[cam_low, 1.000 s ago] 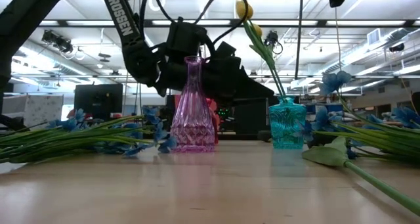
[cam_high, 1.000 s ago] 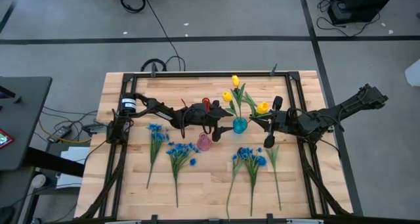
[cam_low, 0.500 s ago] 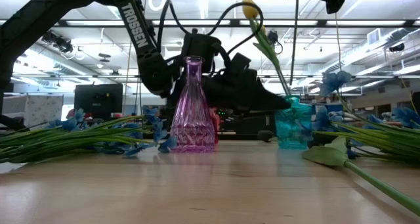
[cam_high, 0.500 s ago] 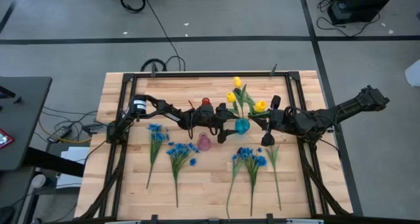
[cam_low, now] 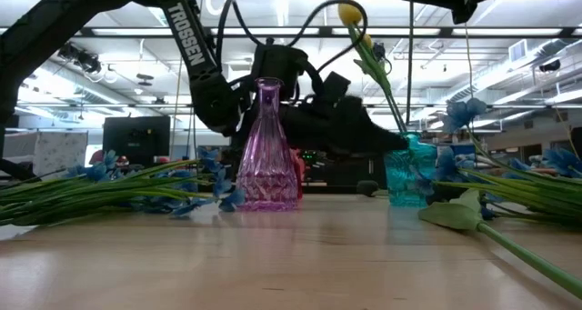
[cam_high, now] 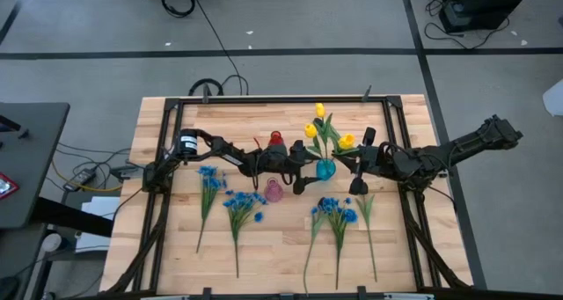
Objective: Sort flowers into vase by color
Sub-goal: Put the yellow flower into the blue vase
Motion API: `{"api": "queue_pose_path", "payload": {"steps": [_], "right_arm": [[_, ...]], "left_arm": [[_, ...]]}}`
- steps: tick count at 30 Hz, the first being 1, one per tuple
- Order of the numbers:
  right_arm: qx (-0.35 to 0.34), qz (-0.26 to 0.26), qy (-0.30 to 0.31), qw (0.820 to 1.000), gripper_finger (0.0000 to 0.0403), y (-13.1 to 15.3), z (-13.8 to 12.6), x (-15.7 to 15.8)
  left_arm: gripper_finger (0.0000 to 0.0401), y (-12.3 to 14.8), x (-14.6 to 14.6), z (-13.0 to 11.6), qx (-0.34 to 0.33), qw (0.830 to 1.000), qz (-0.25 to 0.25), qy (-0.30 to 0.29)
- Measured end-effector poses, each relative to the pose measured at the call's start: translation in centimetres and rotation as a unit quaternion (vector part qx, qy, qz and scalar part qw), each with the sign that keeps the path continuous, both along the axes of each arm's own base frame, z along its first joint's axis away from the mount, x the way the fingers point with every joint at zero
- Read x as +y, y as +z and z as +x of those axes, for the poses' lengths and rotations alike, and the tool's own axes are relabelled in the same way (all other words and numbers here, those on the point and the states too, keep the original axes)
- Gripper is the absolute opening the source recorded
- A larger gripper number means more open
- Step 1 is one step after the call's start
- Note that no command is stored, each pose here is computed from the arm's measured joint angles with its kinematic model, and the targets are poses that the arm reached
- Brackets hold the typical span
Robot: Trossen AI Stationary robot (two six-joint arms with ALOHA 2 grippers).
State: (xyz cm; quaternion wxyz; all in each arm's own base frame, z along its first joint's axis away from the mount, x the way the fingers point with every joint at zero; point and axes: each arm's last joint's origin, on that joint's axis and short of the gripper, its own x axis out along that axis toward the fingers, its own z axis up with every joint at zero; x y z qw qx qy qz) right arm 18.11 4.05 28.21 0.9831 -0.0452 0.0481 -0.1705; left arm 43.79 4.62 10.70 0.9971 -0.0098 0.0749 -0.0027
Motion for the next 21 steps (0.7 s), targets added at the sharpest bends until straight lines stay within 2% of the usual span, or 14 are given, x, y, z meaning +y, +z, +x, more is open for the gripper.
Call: {"api": "queue_pose_path", "payload": {"steps": [6, 21], "right_arm": [[-0.003, 0.002, -0.004, 1.0, 0.0036, -0.7, 0.0, -0.2], [0.029, 0.006, -0.01, 1.0, 0.0036, -2.3, 0.4, -1.0]], "left_arm": [[0.0398, -0.7, -0.4, 0.9, 0.001, 1.0, 0.018, 0.025], [0.0395, -1.3, -0.2, 1.3, -0.006, 0.999, 0.018, 0.027]]}}
